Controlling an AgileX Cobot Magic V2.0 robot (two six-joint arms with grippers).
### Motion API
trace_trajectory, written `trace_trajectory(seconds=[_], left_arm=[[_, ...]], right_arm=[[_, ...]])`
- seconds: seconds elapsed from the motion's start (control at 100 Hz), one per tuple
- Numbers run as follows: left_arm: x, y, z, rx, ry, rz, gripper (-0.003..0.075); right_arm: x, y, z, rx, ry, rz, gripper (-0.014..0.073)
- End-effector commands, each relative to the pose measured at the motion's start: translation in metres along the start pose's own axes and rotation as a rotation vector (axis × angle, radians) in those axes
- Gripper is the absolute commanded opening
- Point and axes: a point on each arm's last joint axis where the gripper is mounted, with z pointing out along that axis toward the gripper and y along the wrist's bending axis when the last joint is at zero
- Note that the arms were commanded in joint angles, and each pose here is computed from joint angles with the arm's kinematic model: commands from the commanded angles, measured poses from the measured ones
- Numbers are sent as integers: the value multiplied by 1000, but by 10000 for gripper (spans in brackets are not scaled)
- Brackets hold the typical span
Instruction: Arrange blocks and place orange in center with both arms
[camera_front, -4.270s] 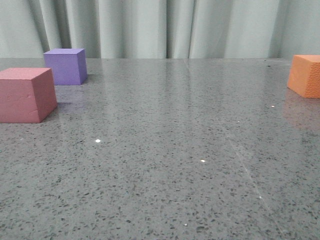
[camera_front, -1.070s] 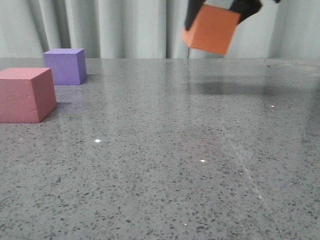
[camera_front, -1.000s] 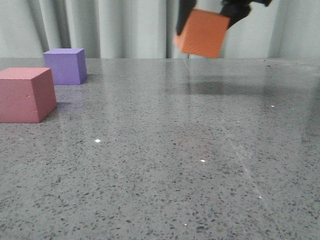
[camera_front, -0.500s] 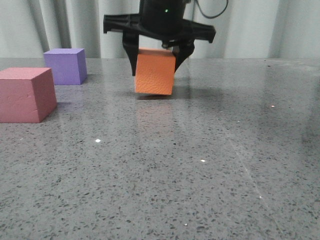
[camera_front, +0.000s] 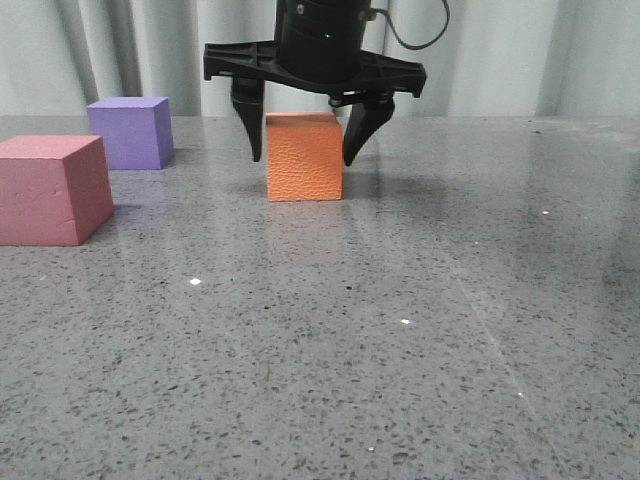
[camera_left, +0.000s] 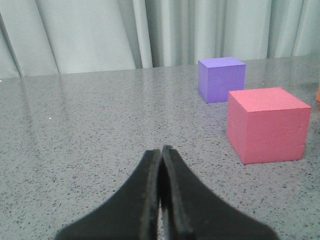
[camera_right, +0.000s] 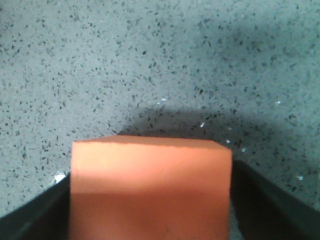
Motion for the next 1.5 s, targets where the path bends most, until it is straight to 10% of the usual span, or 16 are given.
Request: trace_trajectory(seconds=[0.0,0.51,0.98,1.49], left_arm=[[9,-1,0,4,-60,-8,-19],[9,-1,0,4,-60,-8,-19],[9,-1,0,4,-60,-8,-19],[9,-1,0,4,-60,-8,-19]], right_arm=[[-17,2,-39,-58,-116,5,659],[-37,-24,-132,22,-375,-205,652],[-46,-147,-217,294,-519,-128,645],[92,-213,-208,296,-483,-72,59]])
